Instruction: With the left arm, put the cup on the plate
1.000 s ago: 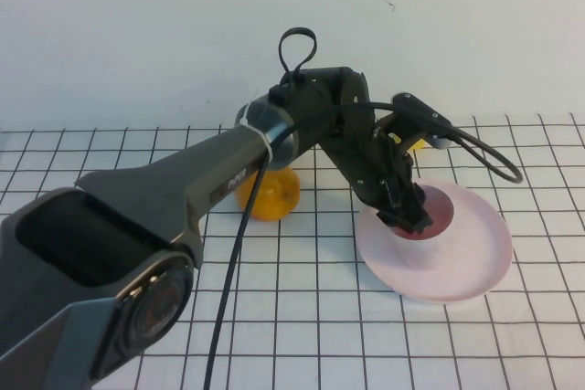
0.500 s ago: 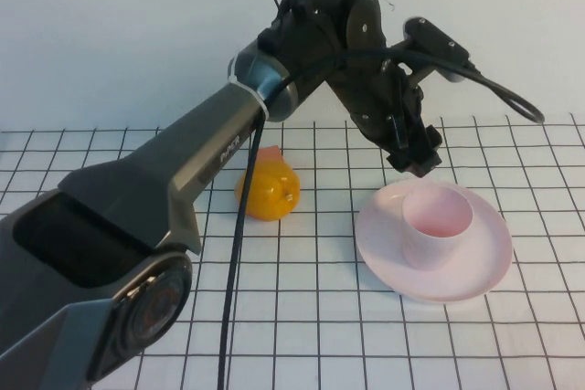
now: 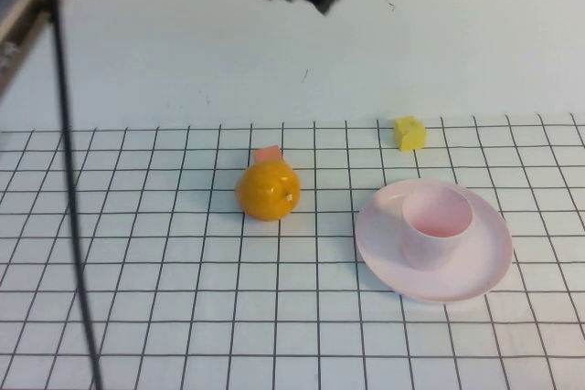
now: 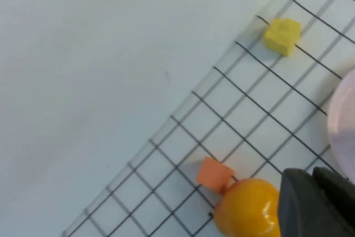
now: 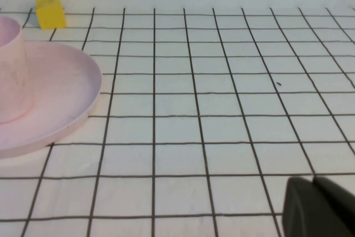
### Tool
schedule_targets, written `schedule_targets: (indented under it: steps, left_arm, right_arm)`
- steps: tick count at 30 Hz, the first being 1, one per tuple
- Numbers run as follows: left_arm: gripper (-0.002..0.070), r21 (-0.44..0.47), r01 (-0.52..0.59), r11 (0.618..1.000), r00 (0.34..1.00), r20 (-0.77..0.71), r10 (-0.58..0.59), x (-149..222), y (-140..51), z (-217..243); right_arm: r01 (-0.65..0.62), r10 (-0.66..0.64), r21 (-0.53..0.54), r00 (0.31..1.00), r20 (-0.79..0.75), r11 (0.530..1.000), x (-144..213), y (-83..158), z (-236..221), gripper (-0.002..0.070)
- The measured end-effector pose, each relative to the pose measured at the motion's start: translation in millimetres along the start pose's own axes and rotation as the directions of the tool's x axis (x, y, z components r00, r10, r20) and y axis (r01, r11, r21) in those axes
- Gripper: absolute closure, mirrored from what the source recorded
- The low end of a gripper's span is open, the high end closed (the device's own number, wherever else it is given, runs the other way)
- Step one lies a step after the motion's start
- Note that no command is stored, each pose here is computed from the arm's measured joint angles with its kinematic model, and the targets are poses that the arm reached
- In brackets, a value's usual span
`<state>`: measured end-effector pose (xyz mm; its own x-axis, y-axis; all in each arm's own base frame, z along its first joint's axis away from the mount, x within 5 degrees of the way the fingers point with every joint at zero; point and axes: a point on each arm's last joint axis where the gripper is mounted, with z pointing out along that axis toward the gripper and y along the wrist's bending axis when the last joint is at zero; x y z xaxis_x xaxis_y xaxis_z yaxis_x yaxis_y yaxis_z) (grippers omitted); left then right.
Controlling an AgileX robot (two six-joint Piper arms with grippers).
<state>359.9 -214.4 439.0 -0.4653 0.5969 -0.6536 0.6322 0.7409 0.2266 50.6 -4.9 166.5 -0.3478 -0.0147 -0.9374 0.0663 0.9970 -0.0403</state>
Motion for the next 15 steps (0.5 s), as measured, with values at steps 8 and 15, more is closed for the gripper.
schedule_targets:
  steps: [8,15]
  left_arm:
    - [0.0675,-0.262,0.265,0.928,0.956,0.194,-0.218,39,41.9,-153]
    - [0.0676,-0.302,0.351,0.886,0.930,0.221,-0.293,93,30.0,-195]
  right_arm:
    - [0.000,0.000,0.000,1.000,0.000,1.000,0,0,0,0.0678]
    - [0.000,0.000,0.000,1.000,0.000,1.000,0,0,0,0.0678]
